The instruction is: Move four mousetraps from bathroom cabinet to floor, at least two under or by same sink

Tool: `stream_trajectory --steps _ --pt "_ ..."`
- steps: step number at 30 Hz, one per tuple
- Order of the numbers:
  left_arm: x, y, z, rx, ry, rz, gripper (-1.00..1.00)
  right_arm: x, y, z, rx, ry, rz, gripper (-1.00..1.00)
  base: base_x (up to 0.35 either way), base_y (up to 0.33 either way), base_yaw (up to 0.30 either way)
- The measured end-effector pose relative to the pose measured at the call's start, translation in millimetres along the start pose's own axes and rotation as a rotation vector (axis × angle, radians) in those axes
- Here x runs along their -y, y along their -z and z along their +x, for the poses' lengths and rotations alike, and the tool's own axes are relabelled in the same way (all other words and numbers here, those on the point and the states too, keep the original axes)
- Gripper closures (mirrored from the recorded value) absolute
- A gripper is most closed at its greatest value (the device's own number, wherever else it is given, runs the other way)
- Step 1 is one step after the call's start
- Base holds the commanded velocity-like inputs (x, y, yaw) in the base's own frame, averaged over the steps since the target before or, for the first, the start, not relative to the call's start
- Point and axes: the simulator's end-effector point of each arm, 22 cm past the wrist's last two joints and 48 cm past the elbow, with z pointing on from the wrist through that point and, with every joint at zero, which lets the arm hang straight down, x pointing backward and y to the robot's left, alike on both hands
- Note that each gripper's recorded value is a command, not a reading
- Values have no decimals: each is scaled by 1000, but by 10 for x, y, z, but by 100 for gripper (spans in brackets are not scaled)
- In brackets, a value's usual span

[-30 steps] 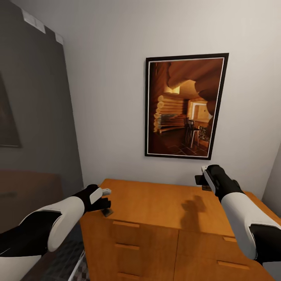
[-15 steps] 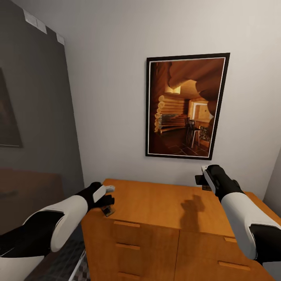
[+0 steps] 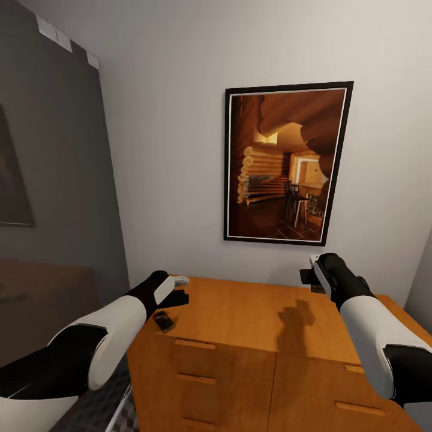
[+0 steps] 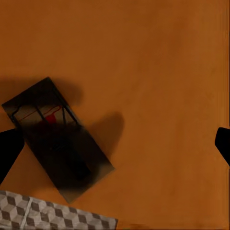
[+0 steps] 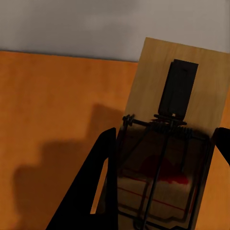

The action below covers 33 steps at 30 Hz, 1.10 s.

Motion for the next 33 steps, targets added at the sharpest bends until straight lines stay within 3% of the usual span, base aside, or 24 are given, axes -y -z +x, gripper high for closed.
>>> stream_trajectory --steps 14,22,33 --pt "-26 125 -22 -59 -15 15 -100 79 -5 14 -5 -3 8 100 0 0 0" --pt "-149 258 -222 -47 18 30 -100 116 -9 21 -6 -6 11 100 0 0 0" --pt "-162 283 -261 -37 21 21 -100 120 -15 30 -6 -6 12 100 60 0 0"
